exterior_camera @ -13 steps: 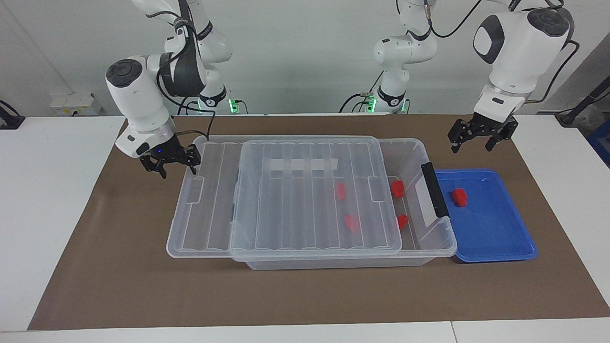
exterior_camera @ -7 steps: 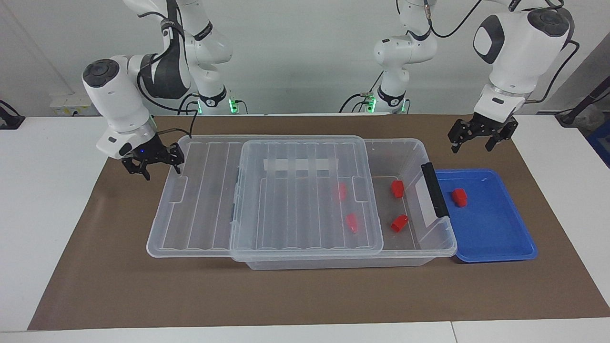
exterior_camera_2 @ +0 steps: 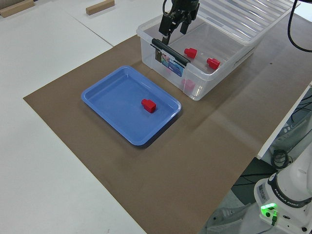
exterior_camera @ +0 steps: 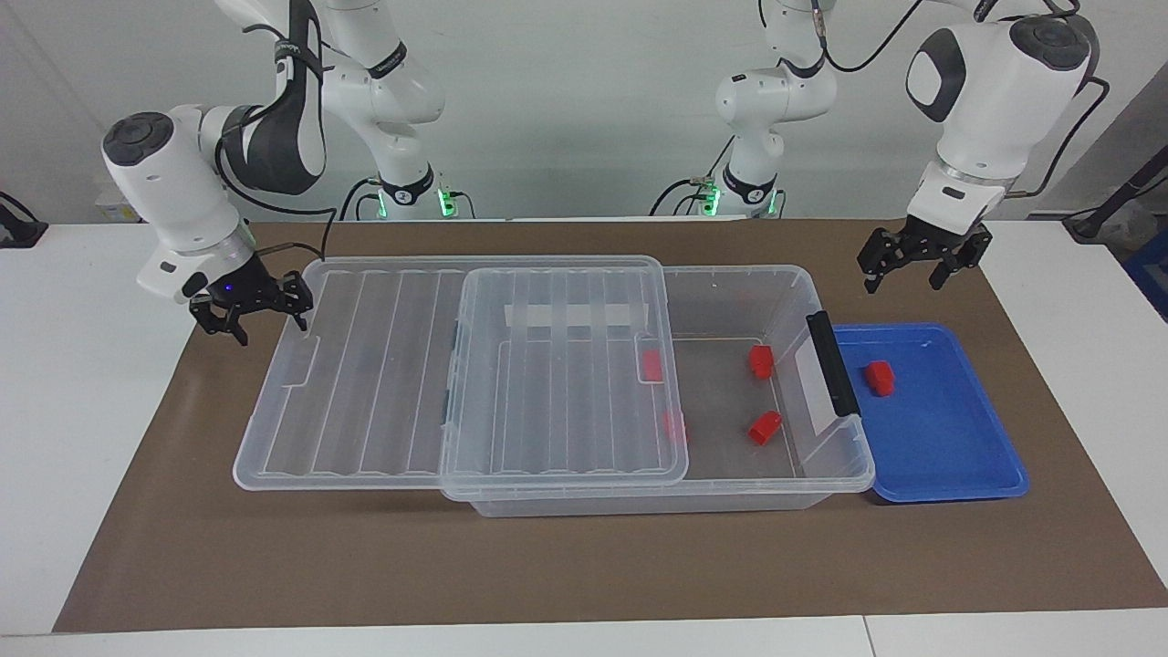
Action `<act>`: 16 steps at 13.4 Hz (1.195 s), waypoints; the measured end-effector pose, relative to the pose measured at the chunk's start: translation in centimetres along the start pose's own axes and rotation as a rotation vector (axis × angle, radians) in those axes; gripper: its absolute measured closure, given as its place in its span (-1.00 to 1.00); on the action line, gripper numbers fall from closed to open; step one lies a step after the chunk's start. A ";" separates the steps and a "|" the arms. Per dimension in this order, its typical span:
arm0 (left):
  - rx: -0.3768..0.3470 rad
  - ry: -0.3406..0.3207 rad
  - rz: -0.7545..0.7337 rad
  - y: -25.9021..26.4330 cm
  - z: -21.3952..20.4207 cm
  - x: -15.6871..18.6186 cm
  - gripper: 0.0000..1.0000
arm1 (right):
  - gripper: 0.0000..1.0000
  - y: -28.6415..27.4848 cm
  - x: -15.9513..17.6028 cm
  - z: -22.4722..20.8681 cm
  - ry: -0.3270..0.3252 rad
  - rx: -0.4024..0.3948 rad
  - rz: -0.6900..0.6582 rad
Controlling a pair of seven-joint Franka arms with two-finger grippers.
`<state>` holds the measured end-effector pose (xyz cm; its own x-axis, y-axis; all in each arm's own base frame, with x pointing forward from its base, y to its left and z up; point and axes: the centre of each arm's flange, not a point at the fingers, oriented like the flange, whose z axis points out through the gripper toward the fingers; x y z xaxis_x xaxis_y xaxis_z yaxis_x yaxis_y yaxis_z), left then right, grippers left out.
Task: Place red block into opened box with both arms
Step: 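Slide the clear lid away from the blue tray with the right gripper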
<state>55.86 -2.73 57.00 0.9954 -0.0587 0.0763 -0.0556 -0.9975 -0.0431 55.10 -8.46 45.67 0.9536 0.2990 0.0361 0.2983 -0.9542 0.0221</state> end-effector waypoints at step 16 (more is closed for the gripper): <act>0.006 -0.054 -0.085 -4.8 0.4 -1.1 -1.00 | -0.98 -7.5 4.7 -9.4 0.020 0.002 0.266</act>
<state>55.10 2.11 56.70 0.9993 0.0282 0.0264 0.0293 -0.9986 -0.0443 57.00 0.23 55.11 0.9974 0.0382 0.0605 0.0378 -0.9993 0.0074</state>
